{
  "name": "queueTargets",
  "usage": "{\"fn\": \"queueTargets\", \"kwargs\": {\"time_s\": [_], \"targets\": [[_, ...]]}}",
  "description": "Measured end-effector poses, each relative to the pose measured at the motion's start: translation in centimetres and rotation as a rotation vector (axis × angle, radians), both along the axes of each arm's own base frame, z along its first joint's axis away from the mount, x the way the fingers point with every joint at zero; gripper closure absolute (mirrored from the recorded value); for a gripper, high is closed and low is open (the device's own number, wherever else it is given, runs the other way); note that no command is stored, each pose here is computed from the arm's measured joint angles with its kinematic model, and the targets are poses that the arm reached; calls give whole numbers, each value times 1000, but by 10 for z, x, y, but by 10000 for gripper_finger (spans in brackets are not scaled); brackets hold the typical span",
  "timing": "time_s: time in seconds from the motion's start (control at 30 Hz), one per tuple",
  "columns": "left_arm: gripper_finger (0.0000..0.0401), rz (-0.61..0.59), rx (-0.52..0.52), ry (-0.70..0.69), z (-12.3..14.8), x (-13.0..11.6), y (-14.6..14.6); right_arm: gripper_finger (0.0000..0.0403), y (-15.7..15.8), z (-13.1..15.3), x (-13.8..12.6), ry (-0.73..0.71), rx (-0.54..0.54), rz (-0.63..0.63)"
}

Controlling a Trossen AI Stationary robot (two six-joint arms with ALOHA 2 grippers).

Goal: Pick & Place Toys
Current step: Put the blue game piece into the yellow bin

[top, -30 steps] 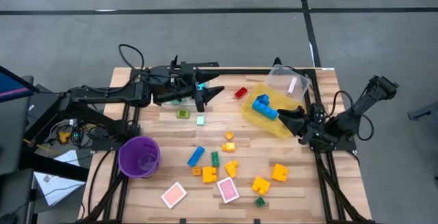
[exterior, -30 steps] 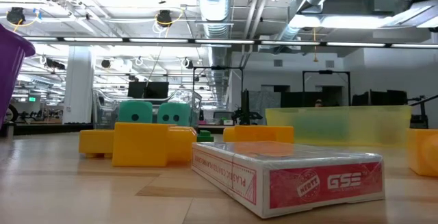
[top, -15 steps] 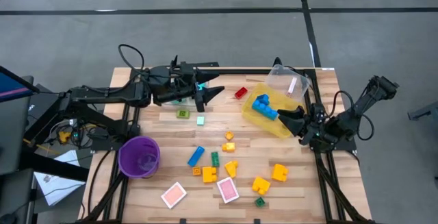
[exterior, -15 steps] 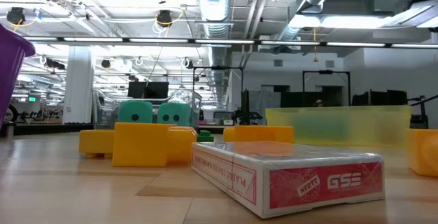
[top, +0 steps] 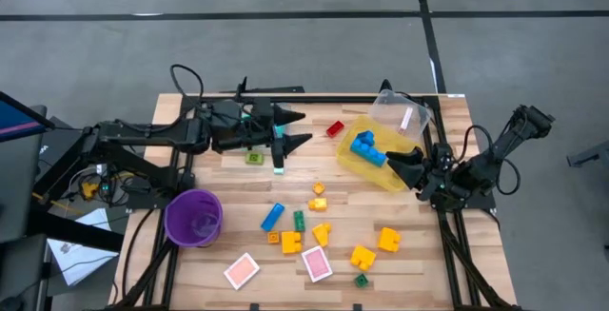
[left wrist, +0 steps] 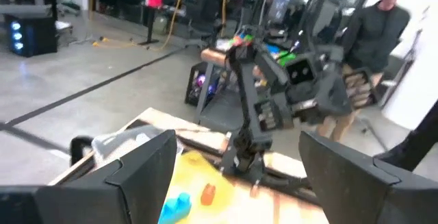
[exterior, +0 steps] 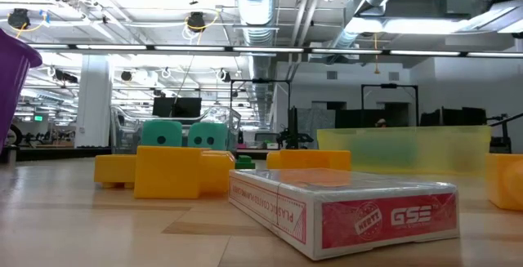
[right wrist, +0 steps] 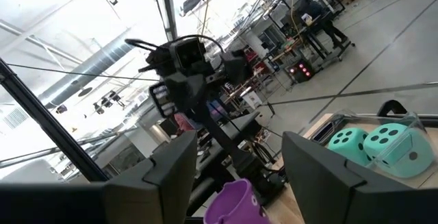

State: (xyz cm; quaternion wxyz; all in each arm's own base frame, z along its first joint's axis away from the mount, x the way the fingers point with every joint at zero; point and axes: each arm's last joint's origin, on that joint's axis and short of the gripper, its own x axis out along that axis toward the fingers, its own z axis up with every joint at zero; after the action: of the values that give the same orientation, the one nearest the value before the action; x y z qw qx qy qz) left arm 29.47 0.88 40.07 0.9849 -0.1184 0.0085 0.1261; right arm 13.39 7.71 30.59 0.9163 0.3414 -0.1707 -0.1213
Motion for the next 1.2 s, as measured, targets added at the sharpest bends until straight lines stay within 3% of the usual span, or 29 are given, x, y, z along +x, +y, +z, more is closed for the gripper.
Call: {"fn": "queueTargets", "kwargs": {"time_s": [0.17, 0.43, 0.7, 0.93, 1.2], "targets": [[100, 31, 10, 102, -10, -1, -9, 196, 0, 0, 0, -3, 2, 0], [99, -57, 17, 279, -25, -7, -36, 196, 0, 2, 0, -30, 2, 35], [49, -100, -27, 475, -35, -21, -60, 196, -2, 7, -4, -69, 18, 57], [14, -77, -114, 653, -58, -24, -73, 196, -5, 11, -9, -104, 10, 86], [36, 51, -323, 816, -94, -9, -79, 196, -6, 12, -11, -107, 3, 85]]}}
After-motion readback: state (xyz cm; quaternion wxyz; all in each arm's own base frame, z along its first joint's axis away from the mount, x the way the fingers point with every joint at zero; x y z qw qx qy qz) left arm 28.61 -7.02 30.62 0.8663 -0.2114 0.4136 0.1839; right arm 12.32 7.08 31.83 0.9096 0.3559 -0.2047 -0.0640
